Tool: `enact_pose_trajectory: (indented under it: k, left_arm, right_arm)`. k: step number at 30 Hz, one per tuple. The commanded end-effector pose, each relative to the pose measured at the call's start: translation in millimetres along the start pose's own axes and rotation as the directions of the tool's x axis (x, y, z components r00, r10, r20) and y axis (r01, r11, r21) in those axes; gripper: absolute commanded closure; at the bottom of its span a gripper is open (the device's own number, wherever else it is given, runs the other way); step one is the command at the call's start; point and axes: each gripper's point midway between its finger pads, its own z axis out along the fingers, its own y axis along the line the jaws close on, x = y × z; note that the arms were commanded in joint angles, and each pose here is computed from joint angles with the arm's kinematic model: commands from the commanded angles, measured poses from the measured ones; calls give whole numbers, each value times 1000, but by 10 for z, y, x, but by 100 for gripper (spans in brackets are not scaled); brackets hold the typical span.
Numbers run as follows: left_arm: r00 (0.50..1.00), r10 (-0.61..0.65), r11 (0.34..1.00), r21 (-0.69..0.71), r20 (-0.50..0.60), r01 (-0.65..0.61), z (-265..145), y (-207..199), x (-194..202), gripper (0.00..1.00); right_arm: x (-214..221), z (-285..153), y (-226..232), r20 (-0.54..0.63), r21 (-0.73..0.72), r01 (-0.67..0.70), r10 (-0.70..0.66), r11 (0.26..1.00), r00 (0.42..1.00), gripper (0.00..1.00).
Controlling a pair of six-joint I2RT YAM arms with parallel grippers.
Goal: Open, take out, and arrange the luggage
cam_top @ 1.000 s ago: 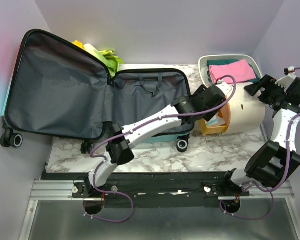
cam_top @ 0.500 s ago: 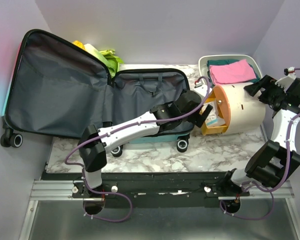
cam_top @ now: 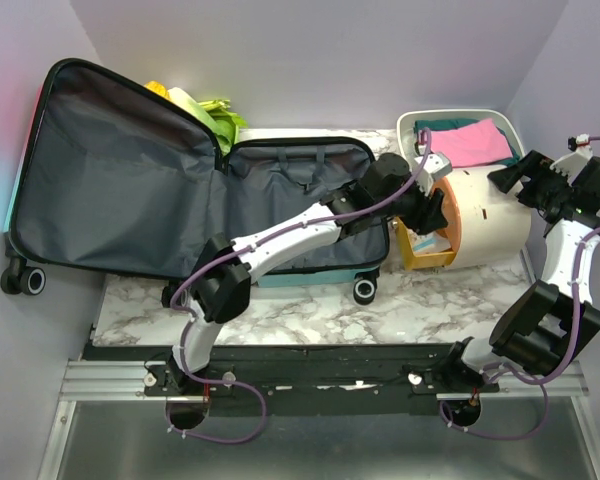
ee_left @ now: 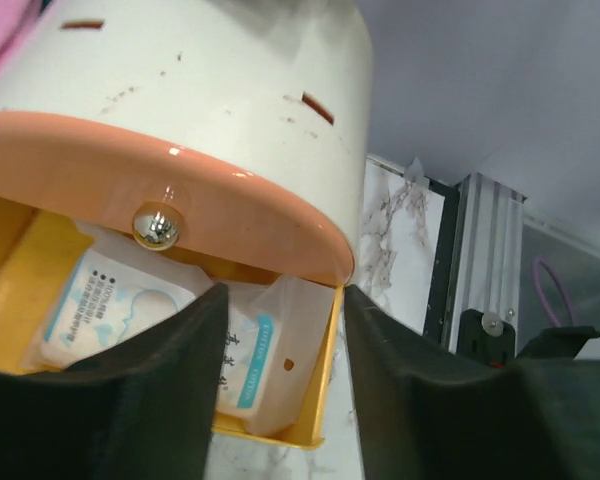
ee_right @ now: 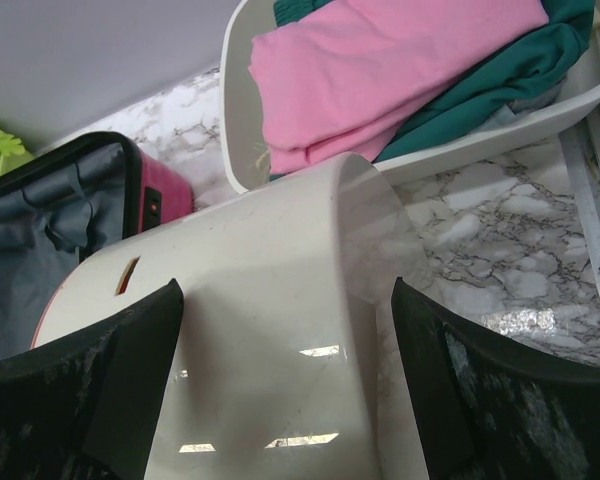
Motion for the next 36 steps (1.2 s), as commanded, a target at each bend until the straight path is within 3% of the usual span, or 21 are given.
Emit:
enact_pose_trajectory:
  k: [1,4,12,18,21,25,28,32,36]
  left_arm:
    - [992,43,999,5,-122,-43,113,67,287,51]
    - [986,41,999,-6,-163,-43,186,135,419,52]
    - [949,18,975,-206,-316,-87,301,468,929,55]
    - [927,76,974,-173,-368,-148,437,391,1056,54]
    - [926,77,974,-171,-371,-149,526,410,1096,46]
    - [942,71,969,-201,-327,-143,561,424,942,44]
    - [965,90,967,-209,-246,-143,504,339,600,39]
    - [981,154,950,-256,-121,-180,157,175,-124,35]
    - [978,207,932,-303,-12,-201,-317,17,-648,24]
  right_arm:
    - [478,35,-81,-129,18,-93,94,996,987,8]
    - [474,33,-80,-128,19,-93,95,995,987,8]
    - [464,36,-101,-125,31,-92,95,995,988,8]
    - [472,34,-112,-125,37,-92,96,995,988,8]
    - [462,28,-103,-122,38,-87,91,995,988,8]
    - [464,28,-109,-122,38,-89,93,995,988,8]
    - [472,34,-112,-125,37,-92,96,995,988,8]
    - [485,34,-106,-128,33,-95,98,995,987,8]
    - [492,34,-108,-129,33,-94,98,995,987,8]
